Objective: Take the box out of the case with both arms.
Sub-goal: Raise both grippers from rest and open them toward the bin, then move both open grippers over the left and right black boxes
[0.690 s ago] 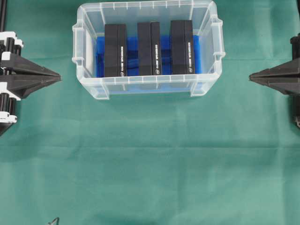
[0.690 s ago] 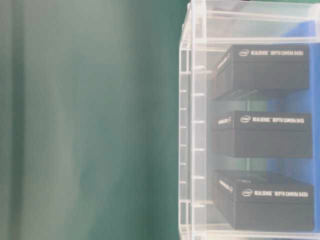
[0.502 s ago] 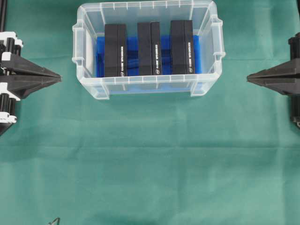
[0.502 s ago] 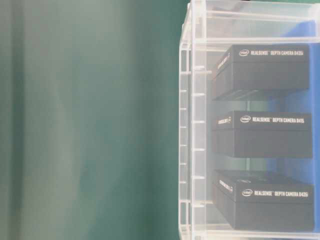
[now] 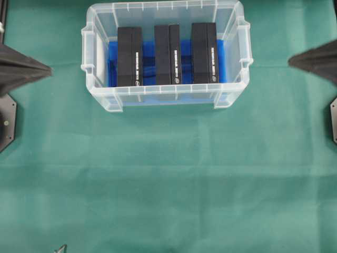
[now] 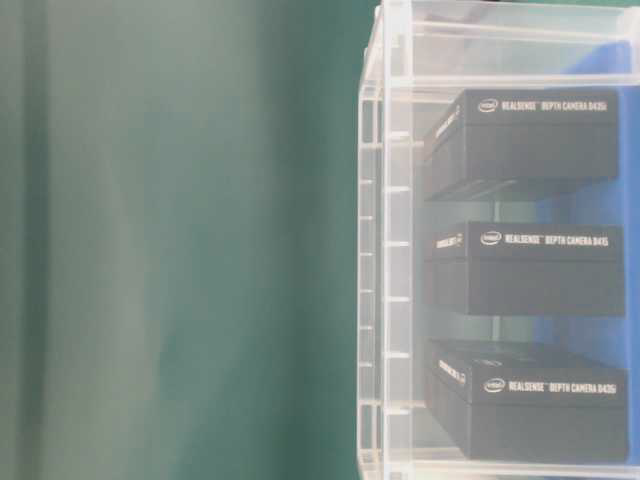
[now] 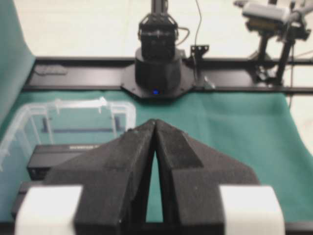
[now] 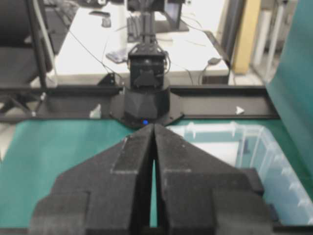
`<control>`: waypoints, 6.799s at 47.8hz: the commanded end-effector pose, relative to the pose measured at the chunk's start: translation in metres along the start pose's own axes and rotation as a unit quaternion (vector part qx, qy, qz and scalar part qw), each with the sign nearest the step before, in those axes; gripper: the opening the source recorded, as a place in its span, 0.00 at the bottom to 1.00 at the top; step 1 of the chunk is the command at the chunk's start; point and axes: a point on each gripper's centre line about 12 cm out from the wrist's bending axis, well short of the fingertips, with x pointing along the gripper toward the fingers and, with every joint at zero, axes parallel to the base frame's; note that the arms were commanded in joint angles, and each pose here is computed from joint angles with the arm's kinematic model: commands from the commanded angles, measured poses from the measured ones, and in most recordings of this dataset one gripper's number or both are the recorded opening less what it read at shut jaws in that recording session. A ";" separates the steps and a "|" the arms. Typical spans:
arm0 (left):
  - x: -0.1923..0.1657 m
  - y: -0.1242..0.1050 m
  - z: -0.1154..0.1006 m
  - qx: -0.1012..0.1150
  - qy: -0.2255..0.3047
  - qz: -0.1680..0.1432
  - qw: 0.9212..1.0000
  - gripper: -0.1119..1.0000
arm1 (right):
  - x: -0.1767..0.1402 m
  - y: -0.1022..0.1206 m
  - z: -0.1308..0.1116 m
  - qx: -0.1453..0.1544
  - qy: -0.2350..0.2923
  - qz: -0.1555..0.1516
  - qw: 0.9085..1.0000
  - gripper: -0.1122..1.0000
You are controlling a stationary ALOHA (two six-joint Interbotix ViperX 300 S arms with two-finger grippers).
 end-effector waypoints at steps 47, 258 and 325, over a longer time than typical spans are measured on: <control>0.005 -0.003 0.026 -0.057 0.432 0.025 0.900 0.10 | -0.008 -0.002 0.004 0.009 0.499 -0.094 0.862 0.10; 0.113 0.088 -0.020 -0.494 0.447 0.450 0.594 0.91 | 0.123 -0.107 -0.037 0.407 0.363 -0.513 0.663 0.95; 0.184 0.105 -0.044 -0.474 0.467 0.443 0.601 0.91 | 0.172 -0.111 -0.050 0.404 0.371 -0.493 0.675 0.95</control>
